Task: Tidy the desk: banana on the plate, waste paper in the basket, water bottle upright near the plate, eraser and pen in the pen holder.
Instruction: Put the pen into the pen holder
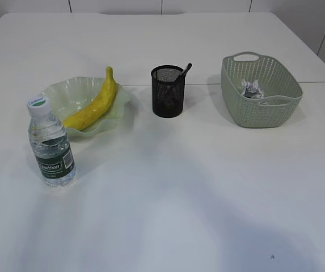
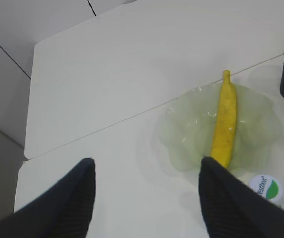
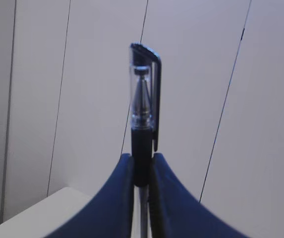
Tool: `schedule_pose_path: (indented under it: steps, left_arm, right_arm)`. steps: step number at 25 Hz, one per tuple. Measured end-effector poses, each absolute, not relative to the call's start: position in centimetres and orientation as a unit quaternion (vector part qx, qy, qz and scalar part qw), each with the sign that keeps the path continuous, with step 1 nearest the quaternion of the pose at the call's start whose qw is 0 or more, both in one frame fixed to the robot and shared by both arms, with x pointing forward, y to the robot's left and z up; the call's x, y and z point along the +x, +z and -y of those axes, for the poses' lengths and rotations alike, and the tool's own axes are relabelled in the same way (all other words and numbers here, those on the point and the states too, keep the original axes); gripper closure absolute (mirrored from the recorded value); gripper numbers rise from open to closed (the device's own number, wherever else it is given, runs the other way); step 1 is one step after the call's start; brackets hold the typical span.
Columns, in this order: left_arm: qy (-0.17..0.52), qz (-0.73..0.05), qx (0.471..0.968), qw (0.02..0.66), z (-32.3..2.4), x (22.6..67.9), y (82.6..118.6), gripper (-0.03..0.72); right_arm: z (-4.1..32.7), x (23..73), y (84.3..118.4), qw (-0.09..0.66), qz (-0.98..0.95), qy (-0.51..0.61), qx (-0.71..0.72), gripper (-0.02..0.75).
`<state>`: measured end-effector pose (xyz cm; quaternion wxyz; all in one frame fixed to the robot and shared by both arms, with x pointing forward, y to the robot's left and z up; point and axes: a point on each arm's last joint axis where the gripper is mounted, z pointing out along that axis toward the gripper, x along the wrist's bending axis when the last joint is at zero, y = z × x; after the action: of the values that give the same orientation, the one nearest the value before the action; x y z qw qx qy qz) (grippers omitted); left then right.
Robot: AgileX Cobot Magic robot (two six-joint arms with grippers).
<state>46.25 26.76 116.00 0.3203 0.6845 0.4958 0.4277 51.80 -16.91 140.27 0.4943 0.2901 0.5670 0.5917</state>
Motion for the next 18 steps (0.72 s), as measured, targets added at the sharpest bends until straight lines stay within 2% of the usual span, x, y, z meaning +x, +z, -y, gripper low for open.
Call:
schedule_pose_path:
  steps: [5,9,13,18]
  left_arm:
    - [0.428,-0.496,0.685,0.32,-26.8,46.3,116.0,0.223]
    - [0.428,-0.496,0.685,0.32,-26.8,46.3,116.0,0.223]
    - [0.428,-0.496,0.685,0.32,-26.8,46.3,116.0,0.223]
    - [0.426,-0.497,0.684,0.321,-26.7,46.3,116.0,0.223]
  right_arm:
    - [19.2,47.1,142.8,0.516,-0.549,0.598,0.274,0.696]
    - [20.9,44.3,143.4,0.532,-0.55,0.582,0.276,0.695]
    - [21.9,42.7,142.2,0.534,-0.574,0.552,0.286,0.694]
    - [22.0,42.1,138.6,0.531,-0.586,0.545,0.277,0.694]
